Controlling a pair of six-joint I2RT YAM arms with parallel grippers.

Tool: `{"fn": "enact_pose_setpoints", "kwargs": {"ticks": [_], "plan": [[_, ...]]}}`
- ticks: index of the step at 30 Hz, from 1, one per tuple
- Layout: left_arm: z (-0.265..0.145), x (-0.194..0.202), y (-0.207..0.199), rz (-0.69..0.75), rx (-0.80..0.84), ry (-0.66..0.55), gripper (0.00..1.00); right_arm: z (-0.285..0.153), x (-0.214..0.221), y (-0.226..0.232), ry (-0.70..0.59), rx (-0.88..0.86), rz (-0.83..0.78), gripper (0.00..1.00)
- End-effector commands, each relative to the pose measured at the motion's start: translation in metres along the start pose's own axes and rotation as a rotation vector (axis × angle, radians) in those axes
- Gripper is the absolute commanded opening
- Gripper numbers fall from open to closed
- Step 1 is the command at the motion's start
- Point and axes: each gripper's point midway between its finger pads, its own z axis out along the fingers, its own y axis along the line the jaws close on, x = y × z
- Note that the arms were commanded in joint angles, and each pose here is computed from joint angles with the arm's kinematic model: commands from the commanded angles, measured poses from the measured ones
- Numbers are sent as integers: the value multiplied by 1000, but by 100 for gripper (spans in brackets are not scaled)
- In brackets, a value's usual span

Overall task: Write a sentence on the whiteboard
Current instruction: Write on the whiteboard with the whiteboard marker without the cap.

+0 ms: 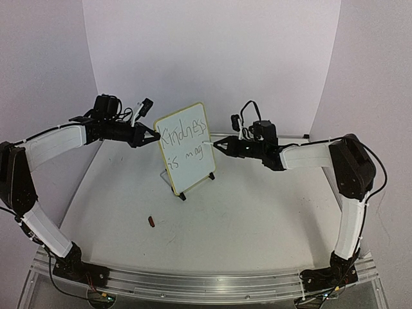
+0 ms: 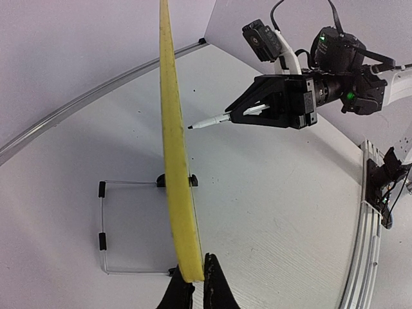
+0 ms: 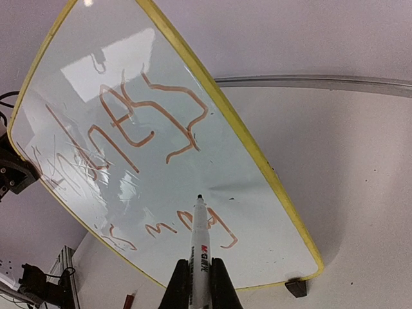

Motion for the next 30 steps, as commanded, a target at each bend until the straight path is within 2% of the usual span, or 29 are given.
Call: {"fn": "enact_pose_setpoints", "kwargs": {"ticks": [1, 30], "plan": [[9, 20, 1, -29, -1, 77, 0, 8, -9, 2, -19, -5, -20, 0], [10, 20, 1, -27, 0, 79, 0, 12, 22, -24, 40, 61, 14, 0]]}}
